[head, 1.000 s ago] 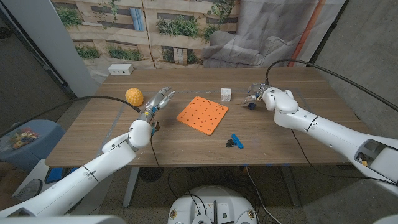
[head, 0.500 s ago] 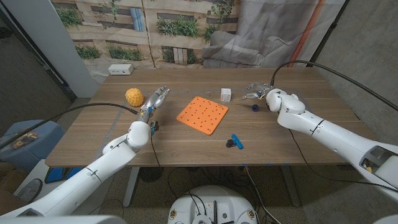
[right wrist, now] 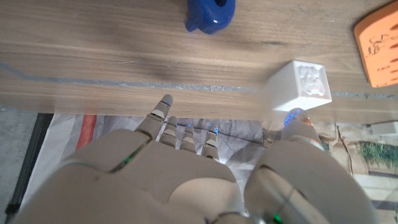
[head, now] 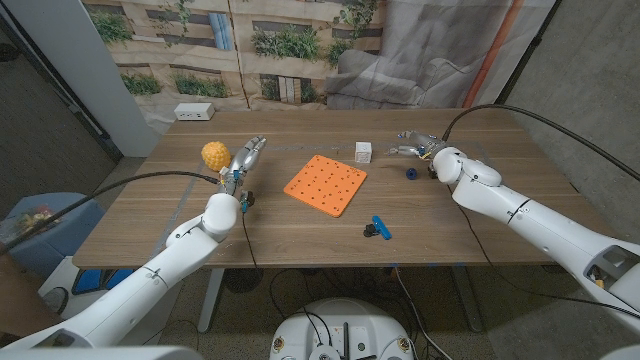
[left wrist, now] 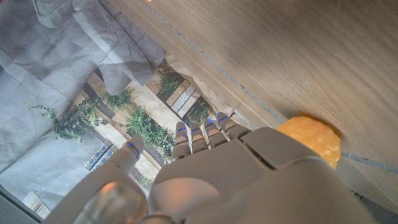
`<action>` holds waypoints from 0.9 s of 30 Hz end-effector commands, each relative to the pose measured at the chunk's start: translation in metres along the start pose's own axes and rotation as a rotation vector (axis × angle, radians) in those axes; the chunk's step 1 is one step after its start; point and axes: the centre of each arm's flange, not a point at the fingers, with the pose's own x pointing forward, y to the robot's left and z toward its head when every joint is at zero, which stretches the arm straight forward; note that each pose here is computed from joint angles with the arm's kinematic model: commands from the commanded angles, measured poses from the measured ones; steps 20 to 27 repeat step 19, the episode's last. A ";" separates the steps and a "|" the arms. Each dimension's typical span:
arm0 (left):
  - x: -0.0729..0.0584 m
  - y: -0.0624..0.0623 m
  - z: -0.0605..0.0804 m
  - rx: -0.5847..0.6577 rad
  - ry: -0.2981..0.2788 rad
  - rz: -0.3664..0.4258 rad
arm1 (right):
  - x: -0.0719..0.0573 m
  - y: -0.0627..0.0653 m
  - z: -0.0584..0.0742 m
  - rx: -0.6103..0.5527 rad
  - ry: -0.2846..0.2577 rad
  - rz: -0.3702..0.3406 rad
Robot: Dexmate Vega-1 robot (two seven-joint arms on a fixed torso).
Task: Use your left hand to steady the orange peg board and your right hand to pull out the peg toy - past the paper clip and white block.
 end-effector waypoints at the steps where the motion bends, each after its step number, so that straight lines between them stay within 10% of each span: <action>1: 0.009 0.005 -0.011 -0.130 -0.031 0.027 | 0.001 0.008 -0.016 0.241 -0.034 -0.095; 19: 0.028 0.004 -0.030 -0.228 -0.047 0.023 | -0.018 0.030 -0.026 0.636 -0.077 -0.182; 27: 0.028 0.004 -0.030 -0.228 -0.047 0.023 | -0.018 0.030 -0.026 0.636 -0.077 -0.182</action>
